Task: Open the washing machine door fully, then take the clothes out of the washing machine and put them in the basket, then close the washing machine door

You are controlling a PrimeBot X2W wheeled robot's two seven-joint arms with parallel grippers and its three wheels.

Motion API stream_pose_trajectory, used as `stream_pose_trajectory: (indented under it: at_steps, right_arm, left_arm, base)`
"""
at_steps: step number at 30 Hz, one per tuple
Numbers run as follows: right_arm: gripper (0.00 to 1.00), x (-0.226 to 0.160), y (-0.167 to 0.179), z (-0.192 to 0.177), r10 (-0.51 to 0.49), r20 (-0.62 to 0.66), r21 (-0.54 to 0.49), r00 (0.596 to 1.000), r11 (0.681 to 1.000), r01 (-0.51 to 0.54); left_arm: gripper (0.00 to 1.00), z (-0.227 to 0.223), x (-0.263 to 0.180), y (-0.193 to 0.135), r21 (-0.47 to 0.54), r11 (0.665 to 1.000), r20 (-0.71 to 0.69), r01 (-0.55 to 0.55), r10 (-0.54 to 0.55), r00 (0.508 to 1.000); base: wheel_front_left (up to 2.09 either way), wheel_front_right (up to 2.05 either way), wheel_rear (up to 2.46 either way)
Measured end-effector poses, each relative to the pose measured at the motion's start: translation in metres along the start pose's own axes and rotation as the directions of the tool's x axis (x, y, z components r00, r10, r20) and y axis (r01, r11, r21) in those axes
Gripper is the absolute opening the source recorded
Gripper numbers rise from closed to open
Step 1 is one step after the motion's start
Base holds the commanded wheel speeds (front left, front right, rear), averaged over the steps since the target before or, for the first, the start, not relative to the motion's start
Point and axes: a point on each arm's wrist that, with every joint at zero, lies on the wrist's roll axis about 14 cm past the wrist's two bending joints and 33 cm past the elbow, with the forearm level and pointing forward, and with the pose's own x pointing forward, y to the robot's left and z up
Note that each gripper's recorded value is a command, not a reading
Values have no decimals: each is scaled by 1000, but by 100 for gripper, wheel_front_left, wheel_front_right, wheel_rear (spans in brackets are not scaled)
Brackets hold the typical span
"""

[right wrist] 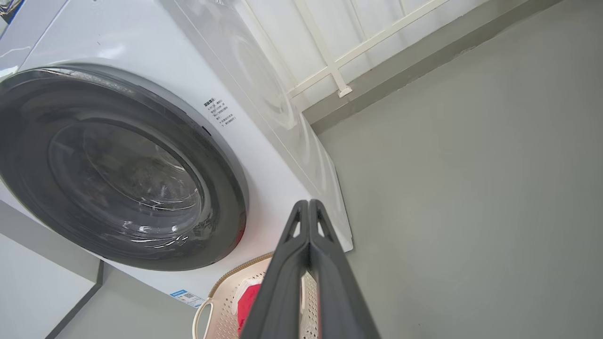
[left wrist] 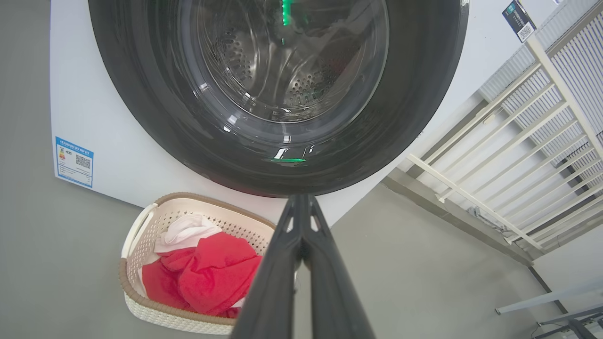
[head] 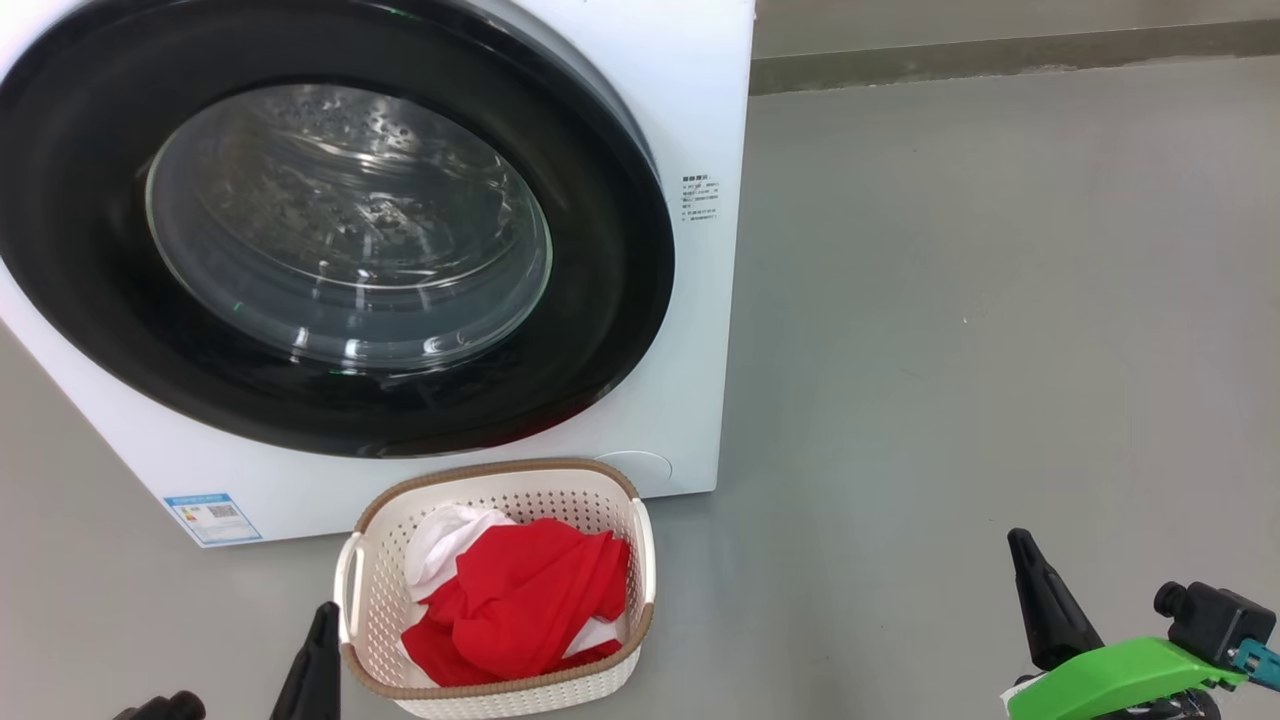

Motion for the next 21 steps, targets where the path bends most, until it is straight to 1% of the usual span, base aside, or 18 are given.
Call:
stream_pose_trajectory:
  at_steps: [8,12,21]
  right_arm:
    - [0,1,-3,1,-17,-4,93,1000,995,17]
    - [0,5,-2,5,-13,3,117,1000,993,13]
    - [0,7,-2,6,-19,0,221,1000,975,19]
  left_arm:
    - [0,-1,0,3,-87,996,-9,-16,15,1000]
    - [0,0,1,3,-122,992,-9,-19,18,1000]
    - [0,1,4,4,-218,976,-16,-27,24,1000]
  base:
    - [0,0,0]
    - [0,0,0]
    - [0,0,0]
